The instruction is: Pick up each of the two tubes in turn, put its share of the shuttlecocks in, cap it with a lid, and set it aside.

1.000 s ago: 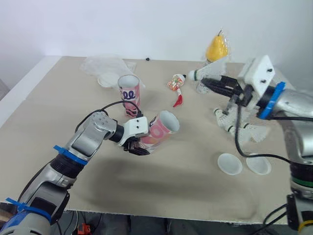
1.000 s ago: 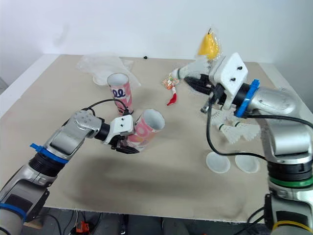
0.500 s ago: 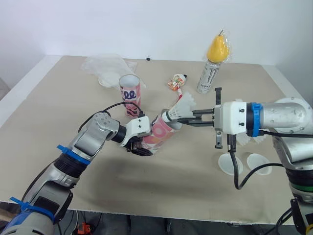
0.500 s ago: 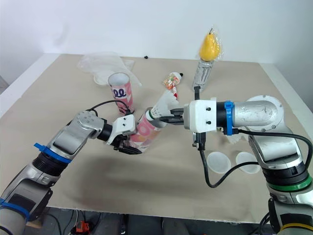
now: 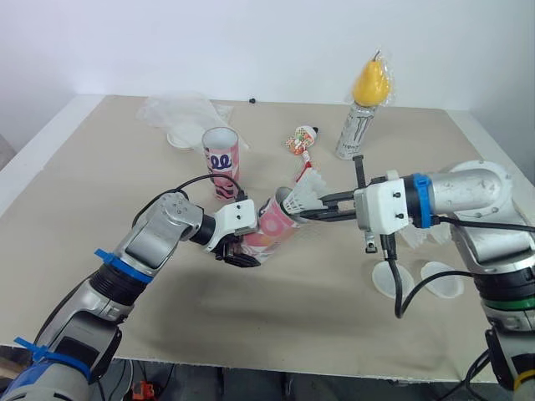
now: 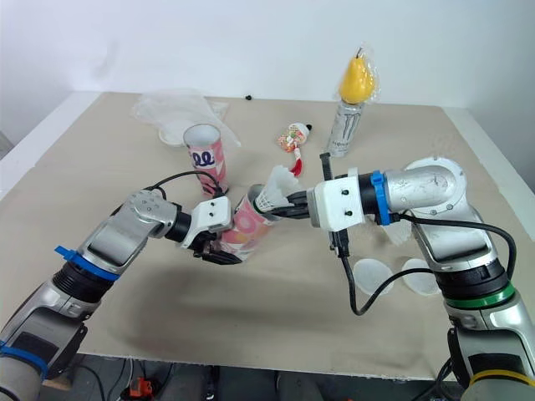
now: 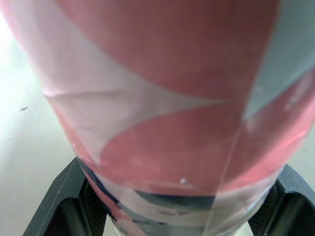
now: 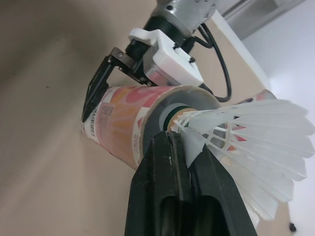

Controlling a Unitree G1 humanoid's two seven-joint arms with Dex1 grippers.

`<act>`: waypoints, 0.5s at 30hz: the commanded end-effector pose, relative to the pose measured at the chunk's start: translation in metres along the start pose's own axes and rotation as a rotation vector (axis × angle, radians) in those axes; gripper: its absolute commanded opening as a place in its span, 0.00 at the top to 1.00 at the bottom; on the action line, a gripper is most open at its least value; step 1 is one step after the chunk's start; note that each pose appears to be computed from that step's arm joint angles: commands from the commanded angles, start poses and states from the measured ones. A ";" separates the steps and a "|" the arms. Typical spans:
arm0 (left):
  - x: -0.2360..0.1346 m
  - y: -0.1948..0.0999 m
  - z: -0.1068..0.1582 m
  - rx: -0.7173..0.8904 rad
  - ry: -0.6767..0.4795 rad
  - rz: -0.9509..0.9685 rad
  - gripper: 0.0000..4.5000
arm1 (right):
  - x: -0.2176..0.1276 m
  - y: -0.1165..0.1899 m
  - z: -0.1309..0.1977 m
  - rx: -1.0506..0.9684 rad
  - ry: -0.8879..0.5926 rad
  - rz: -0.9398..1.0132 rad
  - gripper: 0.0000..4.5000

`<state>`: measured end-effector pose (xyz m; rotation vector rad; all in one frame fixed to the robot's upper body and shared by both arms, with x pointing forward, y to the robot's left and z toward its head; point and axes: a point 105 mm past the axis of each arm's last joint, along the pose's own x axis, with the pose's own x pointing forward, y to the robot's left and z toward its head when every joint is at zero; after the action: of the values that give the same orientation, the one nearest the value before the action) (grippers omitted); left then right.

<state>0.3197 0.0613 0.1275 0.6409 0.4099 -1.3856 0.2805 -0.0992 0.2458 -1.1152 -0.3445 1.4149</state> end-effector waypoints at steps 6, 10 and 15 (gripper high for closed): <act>-0.003 -0.003 0.001 0.015 0.009 -0.002 0.32 | -0.016 -0.019 0.019 0.036 -0.059 -0.060 0.08; -0.004 -0.003 -0.001 0.019 0.021 -0.003 0.32 | -0.049 -0.034 0.019 0.285 -0.125 -0.298 0.01; -0.002 -0.005 -0.002 0.036 0.035 -0.023 0.32 | -0.082 -0.026 -0.002 0.611 -0.169 -0.653 0.01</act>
<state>0.3172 0.0647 0.1271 0.6682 0.4164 -1.3903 0.2852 -0.1535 0.2889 -0.4462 -0.2912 1.0532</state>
